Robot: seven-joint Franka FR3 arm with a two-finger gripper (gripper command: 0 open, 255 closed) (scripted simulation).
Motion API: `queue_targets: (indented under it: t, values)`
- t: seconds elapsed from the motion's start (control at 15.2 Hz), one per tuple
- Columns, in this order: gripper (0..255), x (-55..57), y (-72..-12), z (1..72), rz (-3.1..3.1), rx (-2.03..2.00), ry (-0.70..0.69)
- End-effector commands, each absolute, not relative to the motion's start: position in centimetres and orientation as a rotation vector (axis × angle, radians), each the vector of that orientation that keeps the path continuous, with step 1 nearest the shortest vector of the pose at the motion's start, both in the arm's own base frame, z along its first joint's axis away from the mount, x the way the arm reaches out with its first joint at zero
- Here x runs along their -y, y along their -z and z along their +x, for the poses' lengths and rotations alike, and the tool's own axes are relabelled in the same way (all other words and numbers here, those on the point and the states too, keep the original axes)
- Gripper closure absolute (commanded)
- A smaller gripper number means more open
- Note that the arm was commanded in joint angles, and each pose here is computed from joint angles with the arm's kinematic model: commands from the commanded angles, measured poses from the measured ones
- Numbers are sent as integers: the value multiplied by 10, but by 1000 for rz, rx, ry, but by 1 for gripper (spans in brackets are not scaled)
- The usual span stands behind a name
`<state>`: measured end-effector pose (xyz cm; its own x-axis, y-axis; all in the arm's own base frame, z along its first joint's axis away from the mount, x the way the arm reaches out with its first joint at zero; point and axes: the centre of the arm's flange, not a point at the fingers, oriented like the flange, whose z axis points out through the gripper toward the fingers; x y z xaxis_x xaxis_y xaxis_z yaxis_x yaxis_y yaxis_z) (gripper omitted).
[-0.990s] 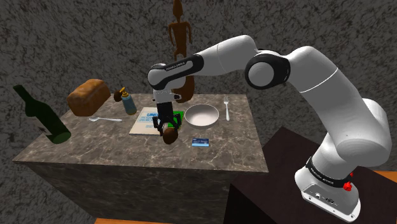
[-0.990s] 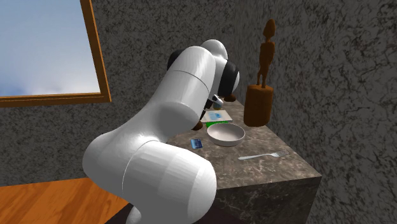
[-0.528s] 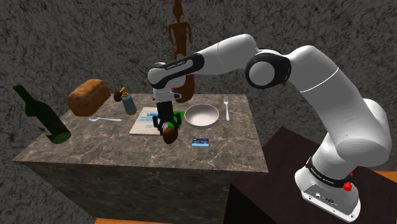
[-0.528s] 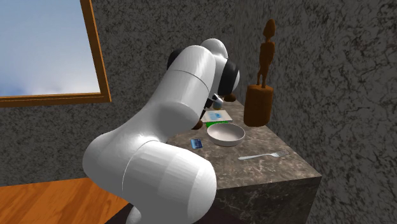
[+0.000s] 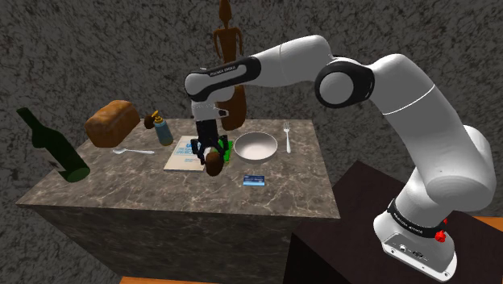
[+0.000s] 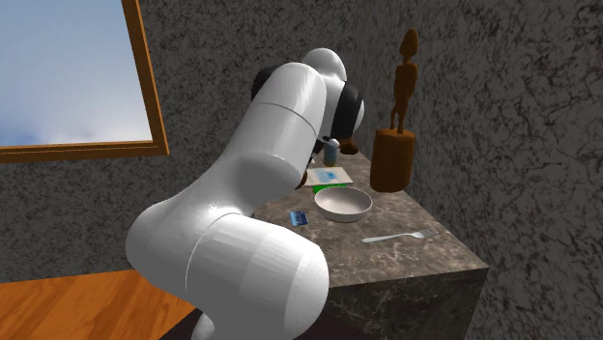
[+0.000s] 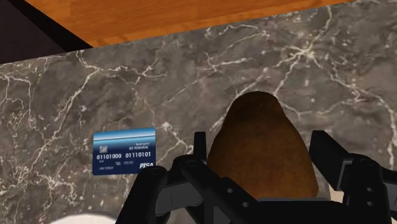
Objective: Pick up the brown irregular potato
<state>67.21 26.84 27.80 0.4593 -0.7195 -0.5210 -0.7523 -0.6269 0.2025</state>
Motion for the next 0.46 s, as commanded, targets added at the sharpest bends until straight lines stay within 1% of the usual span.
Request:
queue_targets:
  t: [0.0, 0.26, 0.4]
  values:
    - [255, -268, -289, 673, -2635, -1331, -898]
    - [255, -268, -310, 673, -2635, -1331, -898]
    - [255, -268, -311, 673, -2635, -1331, -898]
